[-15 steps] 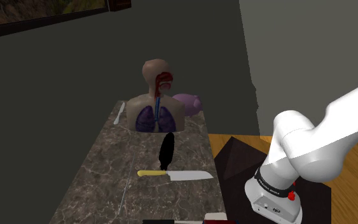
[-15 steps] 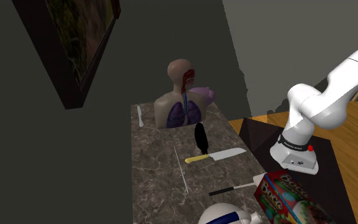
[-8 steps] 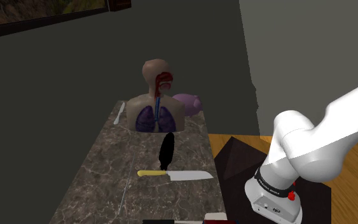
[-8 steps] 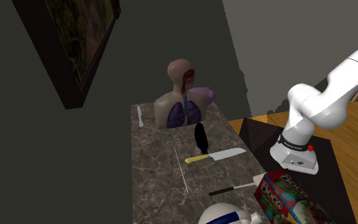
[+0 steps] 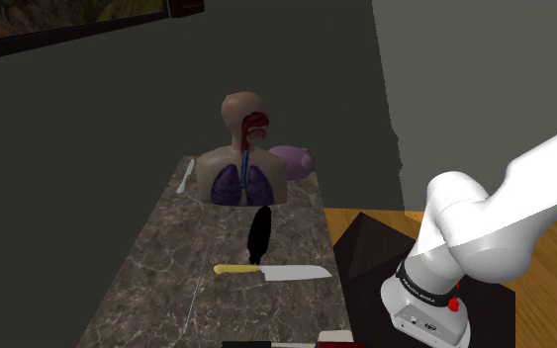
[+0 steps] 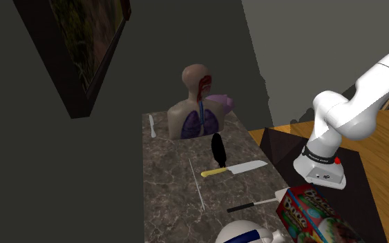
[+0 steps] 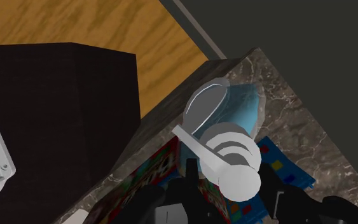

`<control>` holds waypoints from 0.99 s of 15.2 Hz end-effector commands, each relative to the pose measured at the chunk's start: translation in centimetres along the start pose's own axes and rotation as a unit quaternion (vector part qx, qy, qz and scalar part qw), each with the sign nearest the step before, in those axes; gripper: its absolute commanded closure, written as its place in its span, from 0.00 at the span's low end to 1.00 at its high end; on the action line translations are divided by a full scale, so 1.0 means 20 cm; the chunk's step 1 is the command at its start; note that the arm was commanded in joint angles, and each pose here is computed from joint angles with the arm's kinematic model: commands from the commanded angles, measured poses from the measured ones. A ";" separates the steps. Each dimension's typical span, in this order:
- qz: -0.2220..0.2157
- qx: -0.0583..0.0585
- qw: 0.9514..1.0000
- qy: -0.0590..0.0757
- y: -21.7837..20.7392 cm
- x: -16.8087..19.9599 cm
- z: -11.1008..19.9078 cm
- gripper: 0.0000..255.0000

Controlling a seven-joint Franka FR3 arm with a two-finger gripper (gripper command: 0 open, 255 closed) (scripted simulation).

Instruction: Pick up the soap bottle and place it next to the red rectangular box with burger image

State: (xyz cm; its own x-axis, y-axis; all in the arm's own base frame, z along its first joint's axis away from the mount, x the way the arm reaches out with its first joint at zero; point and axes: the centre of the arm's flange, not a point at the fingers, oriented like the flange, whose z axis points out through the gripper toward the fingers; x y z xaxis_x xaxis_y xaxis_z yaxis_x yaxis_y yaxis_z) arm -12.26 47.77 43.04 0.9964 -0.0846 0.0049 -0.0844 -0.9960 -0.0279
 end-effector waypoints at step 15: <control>0.000 0.000 1.000 0.000 0.00 0.00 -0.19 0.00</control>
State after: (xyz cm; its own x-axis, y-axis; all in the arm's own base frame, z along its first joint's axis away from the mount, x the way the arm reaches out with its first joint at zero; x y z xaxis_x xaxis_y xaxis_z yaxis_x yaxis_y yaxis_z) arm -12.13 47.57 45.84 0.9964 -0.0845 0.0046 -0.0843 -0.9960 -0.0300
